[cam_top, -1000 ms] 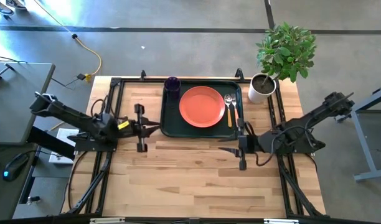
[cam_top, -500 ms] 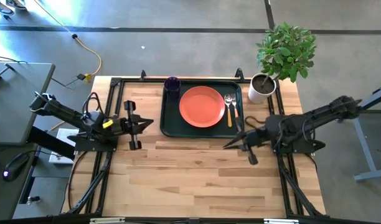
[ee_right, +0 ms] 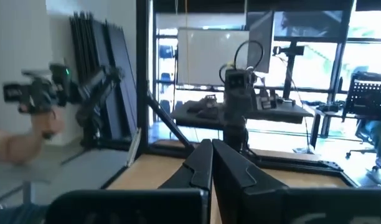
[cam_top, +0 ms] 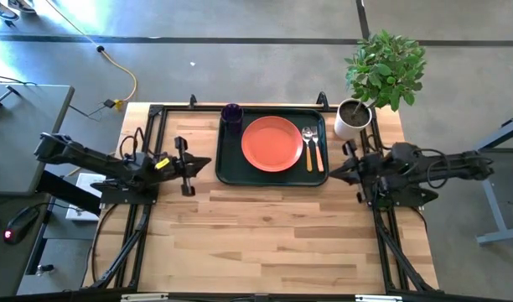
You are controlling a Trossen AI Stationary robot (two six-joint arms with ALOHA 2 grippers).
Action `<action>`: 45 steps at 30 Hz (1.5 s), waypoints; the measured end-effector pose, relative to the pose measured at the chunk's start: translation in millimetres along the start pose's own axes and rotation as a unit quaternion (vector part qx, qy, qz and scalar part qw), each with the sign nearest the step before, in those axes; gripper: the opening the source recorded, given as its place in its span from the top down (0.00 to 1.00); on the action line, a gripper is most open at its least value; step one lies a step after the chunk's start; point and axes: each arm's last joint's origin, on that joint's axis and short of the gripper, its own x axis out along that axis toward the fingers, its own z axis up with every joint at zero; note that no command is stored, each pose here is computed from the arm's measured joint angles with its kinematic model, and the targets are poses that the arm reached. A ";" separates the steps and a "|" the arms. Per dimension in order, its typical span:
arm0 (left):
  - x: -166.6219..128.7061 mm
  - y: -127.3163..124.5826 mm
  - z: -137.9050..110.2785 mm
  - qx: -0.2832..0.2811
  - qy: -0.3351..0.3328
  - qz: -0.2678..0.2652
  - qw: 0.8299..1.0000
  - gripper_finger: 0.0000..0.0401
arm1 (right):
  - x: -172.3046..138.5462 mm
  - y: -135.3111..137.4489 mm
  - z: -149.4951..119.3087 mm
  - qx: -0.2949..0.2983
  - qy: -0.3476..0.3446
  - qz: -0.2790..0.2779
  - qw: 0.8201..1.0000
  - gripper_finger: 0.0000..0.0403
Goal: Pick and place plate/cup/fork/spoon on tray
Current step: Return to Home Position
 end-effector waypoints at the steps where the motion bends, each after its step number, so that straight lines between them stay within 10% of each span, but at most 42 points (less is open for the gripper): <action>1: -1.8 1.6 -4.0 -0.003 0.002 0.006 1.000 1.00 | -3.2 0.2 -3.2 0.006 -0.002 -0.001 1.000 1.00; 20: -31.5 9.1 -34.5 -0.054 0.020 0.003 0.998 1.00 | -23.5 5.6 -79.8 0.095 0.032 -0.010 0.995 1.00; 45: -70.6 16.9 -43.0 -0.051 0.114 0.009 0.992 1.00 | -40.3 8.8 -97.3 0.093 0.054 -0.007 0.994 1.00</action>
